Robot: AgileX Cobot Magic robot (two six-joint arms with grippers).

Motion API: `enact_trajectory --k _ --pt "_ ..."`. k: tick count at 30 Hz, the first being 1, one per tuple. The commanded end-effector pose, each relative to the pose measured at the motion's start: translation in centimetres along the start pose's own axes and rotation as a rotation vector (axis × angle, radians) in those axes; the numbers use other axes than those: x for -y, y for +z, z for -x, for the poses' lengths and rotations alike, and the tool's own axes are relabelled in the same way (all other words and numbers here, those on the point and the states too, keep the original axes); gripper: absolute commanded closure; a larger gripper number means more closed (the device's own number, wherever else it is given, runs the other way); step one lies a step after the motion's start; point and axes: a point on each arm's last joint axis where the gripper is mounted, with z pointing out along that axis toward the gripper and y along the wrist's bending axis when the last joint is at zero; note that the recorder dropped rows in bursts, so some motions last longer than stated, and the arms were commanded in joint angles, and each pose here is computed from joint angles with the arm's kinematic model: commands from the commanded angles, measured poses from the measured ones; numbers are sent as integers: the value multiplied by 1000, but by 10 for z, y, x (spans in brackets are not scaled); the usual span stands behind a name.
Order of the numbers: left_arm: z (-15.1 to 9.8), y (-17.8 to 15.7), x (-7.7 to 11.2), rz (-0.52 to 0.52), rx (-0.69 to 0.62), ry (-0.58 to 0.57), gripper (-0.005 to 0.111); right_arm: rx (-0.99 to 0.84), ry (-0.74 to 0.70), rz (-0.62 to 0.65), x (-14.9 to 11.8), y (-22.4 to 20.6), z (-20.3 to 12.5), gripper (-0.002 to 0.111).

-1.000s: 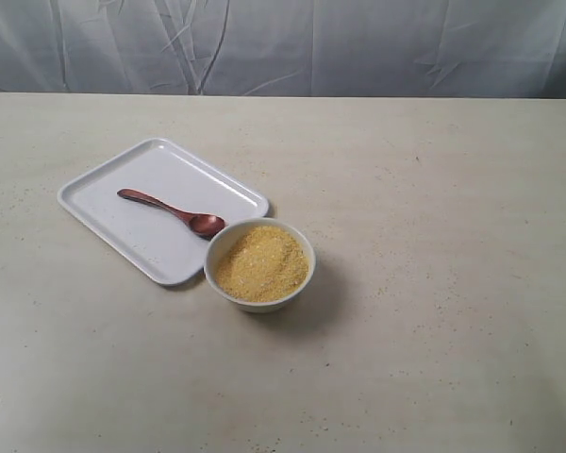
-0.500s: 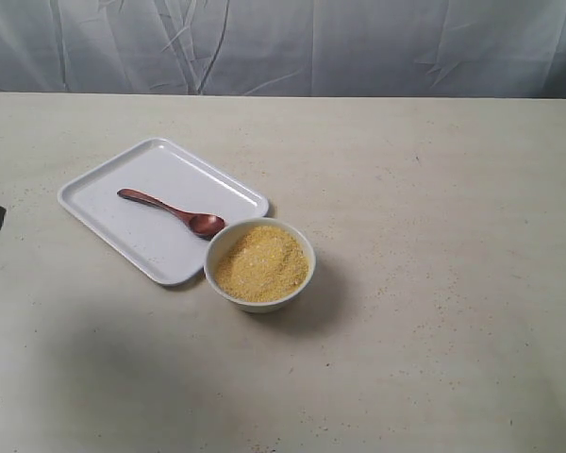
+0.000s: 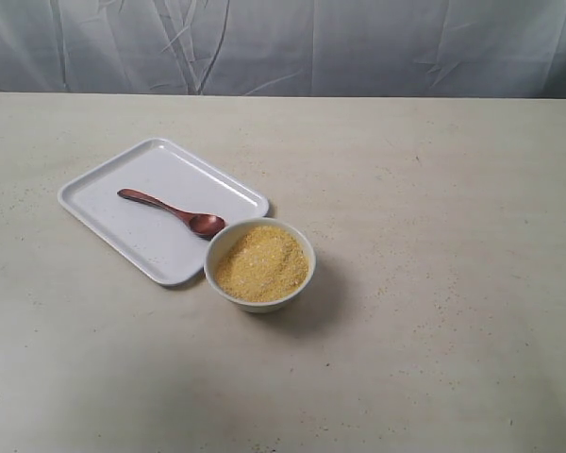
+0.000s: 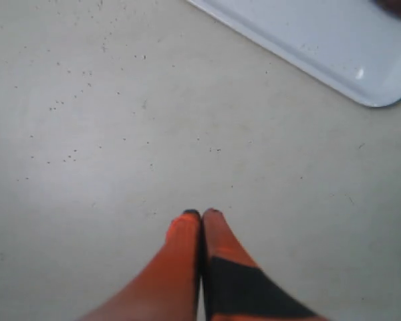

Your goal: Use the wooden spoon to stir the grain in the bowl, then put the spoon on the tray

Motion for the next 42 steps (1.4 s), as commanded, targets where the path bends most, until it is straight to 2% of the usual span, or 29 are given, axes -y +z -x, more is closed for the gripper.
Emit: enact_trajectory --k 1,7,13,20,22,26,32,37,42 --pt "-34 -47 2 -1 182 -18 107 12 -1 -6 0 0 0 109" --pt "-76 -98 1 24 428 -21 107 12 -1 -6 0 0 0 109" --pt "-106 -123 1 31 587 -26 107 12 -1 -6 0 0 0 109" --pt "-122 -134 2 36 666 -26 107 12 -1 -6 0 0 0 109" --pt "-122 -136 -1 73 690 -6 107 12 -1 -6 0 0 0 109" --pt "-122 -134 2 32 806 -41 107 12 -1 -6 0 0 0 109" --pt "-138 -110 5 27 1028 -44 107 12 -1 -6 0 0 0 109" --pt "-152 -68 9 16 1175 -50 107 12 -1 -6 0 0 0 109" --pt "-154 -14 11 12 1179 -52 107 12 -1 -6 0 0 0 109"
